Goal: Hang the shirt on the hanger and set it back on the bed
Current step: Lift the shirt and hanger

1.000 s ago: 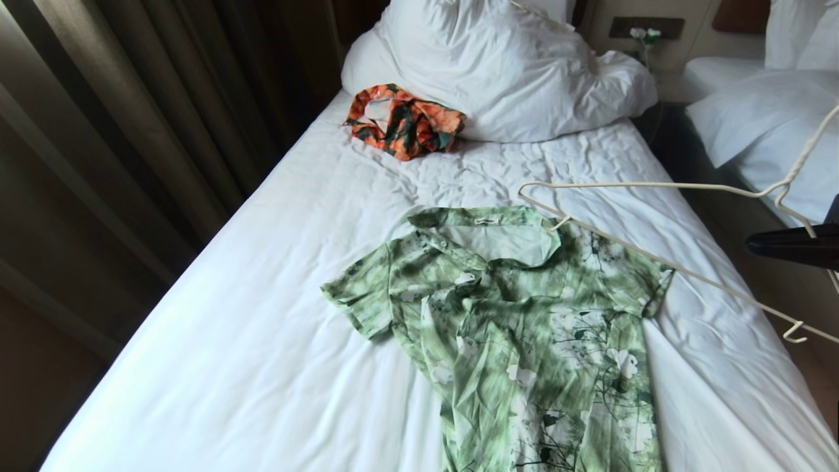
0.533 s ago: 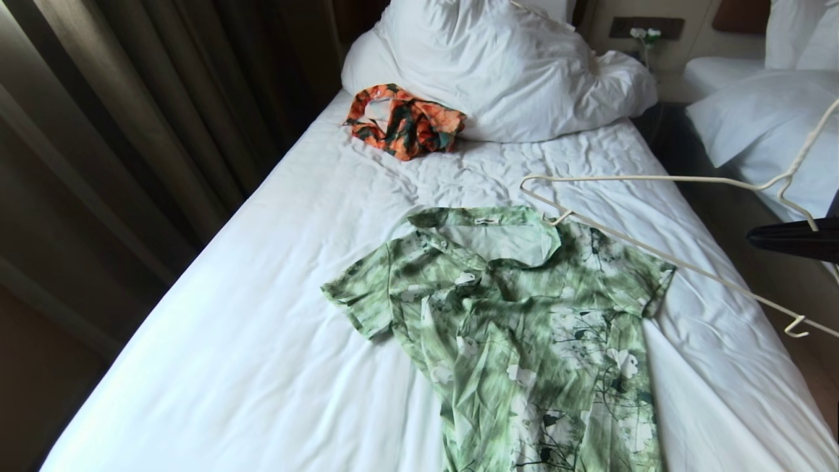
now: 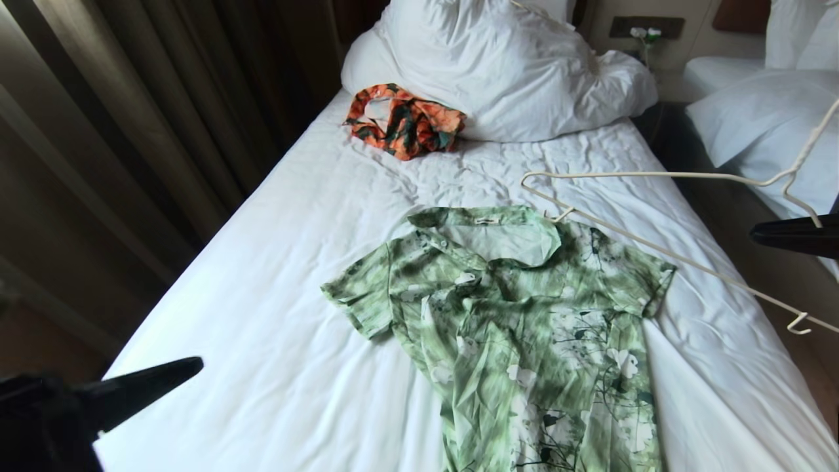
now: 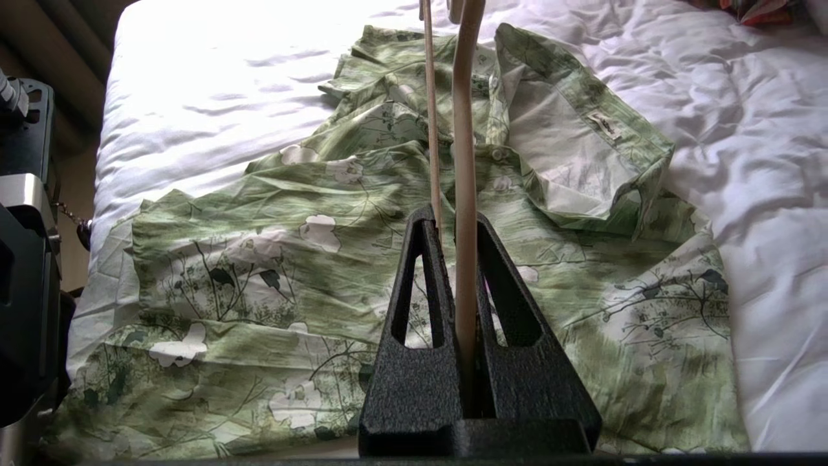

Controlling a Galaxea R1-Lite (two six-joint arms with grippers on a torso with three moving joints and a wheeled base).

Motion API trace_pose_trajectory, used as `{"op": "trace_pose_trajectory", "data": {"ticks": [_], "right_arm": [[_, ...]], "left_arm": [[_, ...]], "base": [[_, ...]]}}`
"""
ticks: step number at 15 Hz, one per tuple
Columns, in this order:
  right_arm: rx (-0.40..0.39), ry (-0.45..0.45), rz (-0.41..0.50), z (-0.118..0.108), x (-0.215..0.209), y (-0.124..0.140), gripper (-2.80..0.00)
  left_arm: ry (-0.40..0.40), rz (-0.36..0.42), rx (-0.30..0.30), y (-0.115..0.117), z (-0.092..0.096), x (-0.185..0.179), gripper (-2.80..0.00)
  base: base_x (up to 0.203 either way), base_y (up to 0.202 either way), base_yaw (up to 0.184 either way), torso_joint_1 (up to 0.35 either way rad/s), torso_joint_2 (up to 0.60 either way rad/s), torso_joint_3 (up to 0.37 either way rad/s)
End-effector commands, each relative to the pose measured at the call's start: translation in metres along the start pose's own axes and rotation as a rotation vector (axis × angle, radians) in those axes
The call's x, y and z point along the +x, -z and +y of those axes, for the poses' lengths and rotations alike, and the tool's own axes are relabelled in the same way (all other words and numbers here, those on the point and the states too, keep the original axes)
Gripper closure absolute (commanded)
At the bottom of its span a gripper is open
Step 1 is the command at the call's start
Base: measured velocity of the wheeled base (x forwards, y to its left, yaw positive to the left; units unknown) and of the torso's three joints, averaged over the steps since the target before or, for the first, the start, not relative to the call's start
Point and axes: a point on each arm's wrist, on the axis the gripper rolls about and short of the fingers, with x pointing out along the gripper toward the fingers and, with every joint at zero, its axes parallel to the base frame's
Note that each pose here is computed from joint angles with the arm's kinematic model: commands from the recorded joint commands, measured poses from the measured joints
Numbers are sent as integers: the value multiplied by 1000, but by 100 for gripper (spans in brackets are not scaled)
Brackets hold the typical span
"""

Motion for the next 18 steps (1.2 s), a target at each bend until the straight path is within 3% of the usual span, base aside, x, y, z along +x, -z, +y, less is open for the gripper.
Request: {"op": "trace_pose_trajectory", "data": {"ticks": [1,3,6,11,12,16,18], "right_arm": [[-14,-3,-9,-1,0,-2,0],[-34,1,-15,-3,-1,-6,0],[-64,2,-39,-4,-4,-14,0],[-60,31,-30,-10,-11,-7,0],[-51,31,-29,-12,-11,-4,0],[-27,41,-23,-13,-13,3,0],[-29,48,-22,-13,-15,3,0]], "left_arm": [[63,173,-72,-6,14,63,0],[139,225,-82,-15,8,120,0],[183,262,-79,-19,-5,209,0],[202,194,-77,-41,-23,319,0],[187,180,-76,-43,-24,334,-280],[29,89,-60,-60,-21,383,-280],[-88,99,-62,-65,-13,397,-280]], "base": [[0,0,0,0,0,0],[0,0,0,0,0,0],[0,0,0,0,0,0],[0,0,0,0,0,0],[0,0,0,0,0,0],[0,0,0,0,0,0],[0,0,0,0,0,0]]}}
